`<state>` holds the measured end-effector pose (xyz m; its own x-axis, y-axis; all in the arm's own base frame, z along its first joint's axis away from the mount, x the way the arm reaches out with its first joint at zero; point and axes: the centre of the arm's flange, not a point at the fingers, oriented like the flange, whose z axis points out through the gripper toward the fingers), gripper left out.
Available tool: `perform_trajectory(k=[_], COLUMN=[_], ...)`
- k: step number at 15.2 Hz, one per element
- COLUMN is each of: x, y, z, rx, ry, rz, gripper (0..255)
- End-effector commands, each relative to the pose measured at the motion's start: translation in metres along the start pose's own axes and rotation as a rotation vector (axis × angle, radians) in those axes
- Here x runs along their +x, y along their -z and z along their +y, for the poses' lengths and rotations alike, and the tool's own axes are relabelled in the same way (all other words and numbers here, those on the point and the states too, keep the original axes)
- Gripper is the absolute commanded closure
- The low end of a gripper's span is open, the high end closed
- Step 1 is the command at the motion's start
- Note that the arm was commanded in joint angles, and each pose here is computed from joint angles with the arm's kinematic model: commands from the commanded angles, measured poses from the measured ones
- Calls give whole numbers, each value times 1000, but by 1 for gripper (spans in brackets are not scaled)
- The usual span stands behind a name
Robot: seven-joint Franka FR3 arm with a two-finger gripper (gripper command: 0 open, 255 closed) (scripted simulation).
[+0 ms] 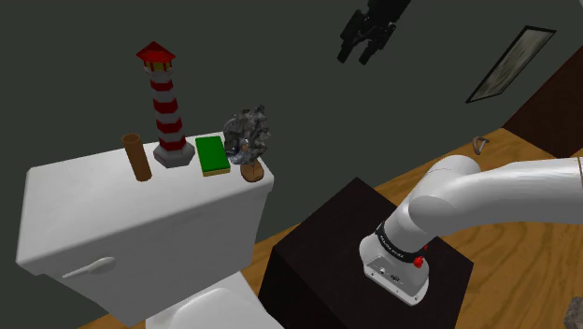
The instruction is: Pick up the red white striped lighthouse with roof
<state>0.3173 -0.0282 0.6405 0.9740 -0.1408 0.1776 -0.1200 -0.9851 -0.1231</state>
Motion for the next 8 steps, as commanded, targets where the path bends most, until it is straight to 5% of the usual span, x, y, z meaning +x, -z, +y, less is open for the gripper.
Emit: perform_trajectory(k=[1,8], x=[0,29], y=[0,-30], z=[0,-71], rx=[0,54], ry=[0,30], rz=[0,44], gripper=[0,0])
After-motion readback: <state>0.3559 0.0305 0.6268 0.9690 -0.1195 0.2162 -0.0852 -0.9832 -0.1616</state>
